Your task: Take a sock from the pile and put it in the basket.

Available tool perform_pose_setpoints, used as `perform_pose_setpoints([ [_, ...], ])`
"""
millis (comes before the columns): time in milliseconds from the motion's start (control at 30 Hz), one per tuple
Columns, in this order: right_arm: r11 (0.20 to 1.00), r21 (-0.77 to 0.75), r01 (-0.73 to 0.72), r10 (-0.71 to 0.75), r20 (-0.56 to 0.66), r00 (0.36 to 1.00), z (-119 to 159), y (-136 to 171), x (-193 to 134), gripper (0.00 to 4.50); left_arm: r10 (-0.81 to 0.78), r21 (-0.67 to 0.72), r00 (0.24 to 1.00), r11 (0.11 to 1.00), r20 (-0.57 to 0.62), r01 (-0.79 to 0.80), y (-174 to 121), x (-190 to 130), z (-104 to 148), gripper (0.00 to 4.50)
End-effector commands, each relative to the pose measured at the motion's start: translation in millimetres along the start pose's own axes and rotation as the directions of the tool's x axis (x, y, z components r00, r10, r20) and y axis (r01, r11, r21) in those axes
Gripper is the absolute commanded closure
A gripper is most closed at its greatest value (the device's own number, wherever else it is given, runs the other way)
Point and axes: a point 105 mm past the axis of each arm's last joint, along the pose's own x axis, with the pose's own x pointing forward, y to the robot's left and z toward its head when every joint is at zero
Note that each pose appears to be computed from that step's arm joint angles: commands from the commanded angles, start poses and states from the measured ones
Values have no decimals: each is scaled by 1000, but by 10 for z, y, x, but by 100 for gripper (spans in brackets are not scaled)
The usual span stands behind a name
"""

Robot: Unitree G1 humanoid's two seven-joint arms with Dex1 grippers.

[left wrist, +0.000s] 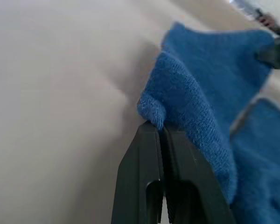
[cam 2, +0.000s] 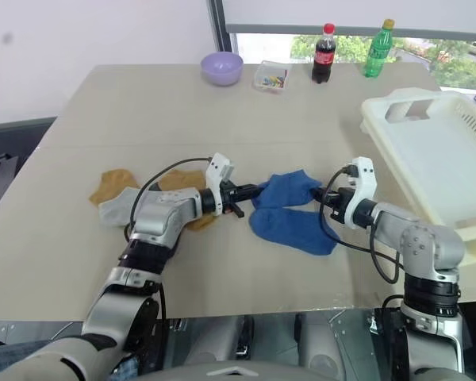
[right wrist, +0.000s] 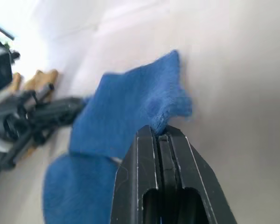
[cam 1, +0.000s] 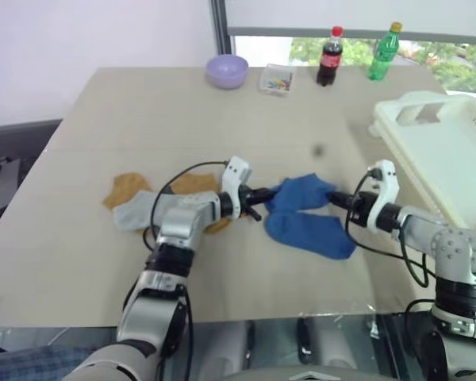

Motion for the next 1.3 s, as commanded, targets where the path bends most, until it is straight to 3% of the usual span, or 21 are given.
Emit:
perform_pose_setpoints([
  [33,1000,-23,-18,20,60,998,76,175,-196,447,-50,55,995,997,86,46,-251,-94,285,450],
  [233,1000,-29,2,0,67,998,-11,277,-434,447,-94,76,991,993,100,86,-573,-208,301,450],
  [400,999,-27,20,-18,57,998,-88,324,-580,447,-96,109,995,990,25,93,-714,-283,128,450],
  [567,999,4,49,-49,13,999,-262,315,-682,447,-60,162,997,984,-55,68,-741,-292,-162,450],
  [933,993,71,94,-91,-42,995,-476,358,-983,447,7,198,999,980,47,-16,-711,-232,-104,450],
  [1300,981,120,152,-151,-20,988,-576,309,-936,447,-27,254,1000,967,-15,30,-744,-142,-146,450],
])
